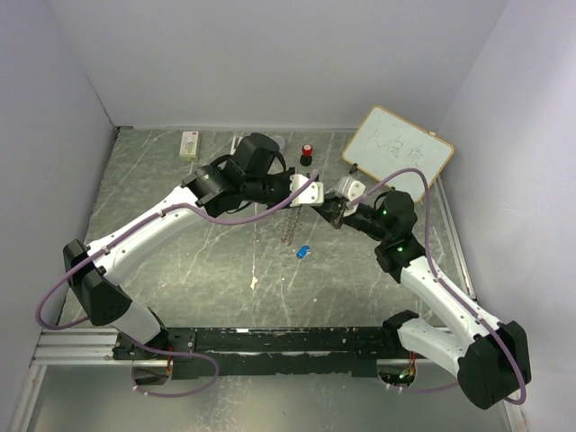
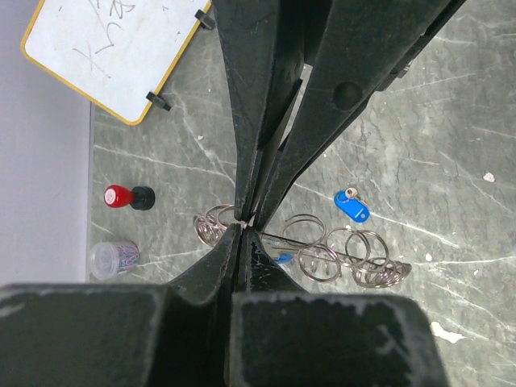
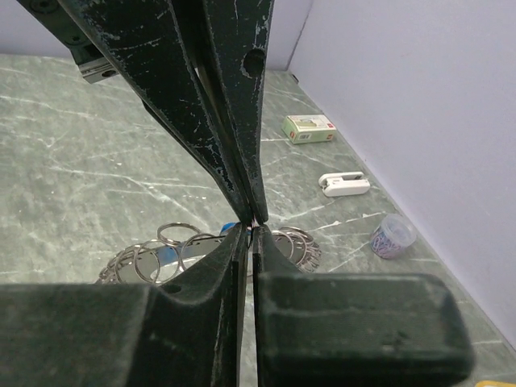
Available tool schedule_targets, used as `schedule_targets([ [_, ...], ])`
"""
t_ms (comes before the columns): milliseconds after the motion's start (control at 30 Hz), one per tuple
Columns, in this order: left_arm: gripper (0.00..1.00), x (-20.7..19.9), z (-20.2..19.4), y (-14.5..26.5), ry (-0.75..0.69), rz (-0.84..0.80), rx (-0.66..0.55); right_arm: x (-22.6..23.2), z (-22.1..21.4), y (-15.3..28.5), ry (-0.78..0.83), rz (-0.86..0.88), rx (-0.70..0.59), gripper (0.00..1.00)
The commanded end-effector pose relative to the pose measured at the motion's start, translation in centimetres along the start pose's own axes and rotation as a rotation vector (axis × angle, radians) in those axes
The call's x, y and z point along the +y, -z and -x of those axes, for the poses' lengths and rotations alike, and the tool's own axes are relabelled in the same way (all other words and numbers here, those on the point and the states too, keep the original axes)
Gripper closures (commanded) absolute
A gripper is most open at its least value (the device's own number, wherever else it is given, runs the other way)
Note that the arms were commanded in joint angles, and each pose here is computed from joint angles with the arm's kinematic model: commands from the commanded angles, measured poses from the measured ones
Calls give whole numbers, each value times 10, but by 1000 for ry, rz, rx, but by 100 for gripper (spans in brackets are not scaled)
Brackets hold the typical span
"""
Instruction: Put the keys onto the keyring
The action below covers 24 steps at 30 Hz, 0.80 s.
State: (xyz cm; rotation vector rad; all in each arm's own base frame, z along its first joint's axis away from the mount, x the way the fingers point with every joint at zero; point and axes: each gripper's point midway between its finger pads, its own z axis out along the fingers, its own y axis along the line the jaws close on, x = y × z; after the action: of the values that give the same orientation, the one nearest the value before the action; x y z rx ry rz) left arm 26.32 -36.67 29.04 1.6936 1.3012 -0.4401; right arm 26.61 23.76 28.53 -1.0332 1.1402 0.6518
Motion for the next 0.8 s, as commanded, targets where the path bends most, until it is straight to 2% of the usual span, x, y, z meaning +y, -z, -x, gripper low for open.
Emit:
schedule_targets([
  [0,93,9,29,13,-48,38,-97,0,0,-1,-11,14,1,97],
  [67,93,10,29,13,-49,43,-98,0,-1,-2,-20,14,4,100],
  [200,93,12,29,13,-46,61,-100,-1,1,-2,-26,8,-1,100],
  [367,91,33,37,25,-18,217,-157,-8,5,-1,-34,-37,-14,100],
  [600,59,51,48,50,3,399,-253,-13,8,2,-52,-94,-46,100],
  [767,47,58,46,62,38,489,-282,-18,12,3,-53,-130,-69,100],
])
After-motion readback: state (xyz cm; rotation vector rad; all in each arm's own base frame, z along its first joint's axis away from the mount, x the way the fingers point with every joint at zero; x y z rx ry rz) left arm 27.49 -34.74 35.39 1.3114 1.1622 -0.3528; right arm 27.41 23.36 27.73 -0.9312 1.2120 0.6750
